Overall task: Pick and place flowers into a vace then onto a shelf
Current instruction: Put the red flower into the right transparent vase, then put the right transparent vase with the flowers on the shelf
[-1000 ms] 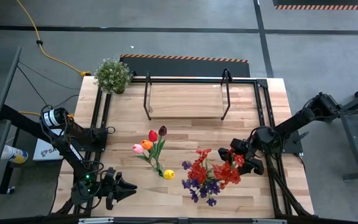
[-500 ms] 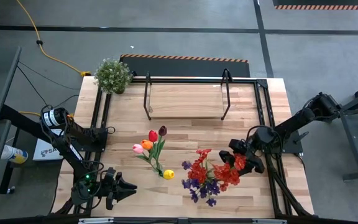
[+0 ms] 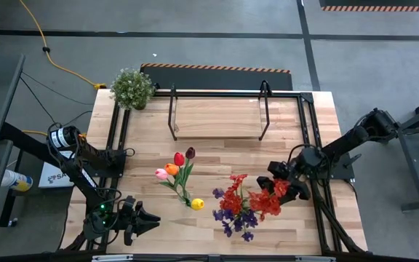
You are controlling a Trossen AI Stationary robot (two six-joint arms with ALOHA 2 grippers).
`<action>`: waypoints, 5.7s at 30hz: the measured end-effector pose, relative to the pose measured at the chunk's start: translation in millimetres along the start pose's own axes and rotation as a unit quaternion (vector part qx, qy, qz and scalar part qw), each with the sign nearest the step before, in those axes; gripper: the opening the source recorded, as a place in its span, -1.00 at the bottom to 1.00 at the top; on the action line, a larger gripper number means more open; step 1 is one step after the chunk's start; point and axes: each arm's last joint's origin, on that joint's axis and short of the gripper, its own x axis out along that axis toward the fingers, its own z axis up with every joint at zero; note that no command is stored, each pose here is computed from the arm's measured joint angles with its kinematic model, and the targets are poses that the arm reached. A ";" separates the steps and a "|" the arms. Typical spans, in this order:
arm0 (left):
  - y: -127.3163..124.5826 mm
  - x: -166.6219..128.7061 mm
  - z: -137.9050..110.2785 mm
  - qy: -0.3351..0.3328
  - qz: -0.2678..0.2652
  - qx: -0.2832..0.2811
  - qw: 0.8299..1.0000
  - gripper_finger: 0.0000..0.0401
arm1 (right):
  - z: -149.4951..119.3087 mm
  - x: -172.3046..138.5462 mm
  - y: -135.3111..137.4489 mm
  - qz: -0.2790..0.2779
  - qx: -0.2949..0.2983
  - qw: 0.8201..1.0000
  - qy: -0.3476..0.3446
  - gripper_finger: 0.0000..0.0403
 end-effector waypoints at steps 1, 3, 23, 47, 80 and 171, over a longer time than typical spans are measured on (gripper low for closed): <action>0.0 0.0 0.0 0.000 0.000 0.000 1.000 -0.19 | 0.6 0.0 1.0 0.005 -0.003 1.000 -0.003 -0.11; 0.0 -0.1 0.0 0.000 0.000 0.000 1.000 -0.19 | 1.3 0.1 2.0 0.009 -0.005 1.000 -0.006 -0.11; -0.1 -0.1 0.0 0.000 0.000 0.000 1.000 -0.19 | -2.9 0.0 -4.7 -0.023 -0.008 1.000 0.015 -0.11; -0.1 -0.1 0.0 0.000 0.000 0.000 1.000 -0.19 | -2.7 -0.3 -8.3 -0.054 -0.030 0.998 -0.007 -0.11; 0.0 0.0 0.0 0.000 0.000 0.000 1.000 -0.19 | -2.1 0.0 -4.6 -0.026 -0.037 0.999 0.006 0.27; 0.0 -0.1 0.0 0.000 0.000 -0.001 1.000 -0.19 | -15.1 -103.0 31.0 -0.317 -0.139 0.934 0.093 -0.03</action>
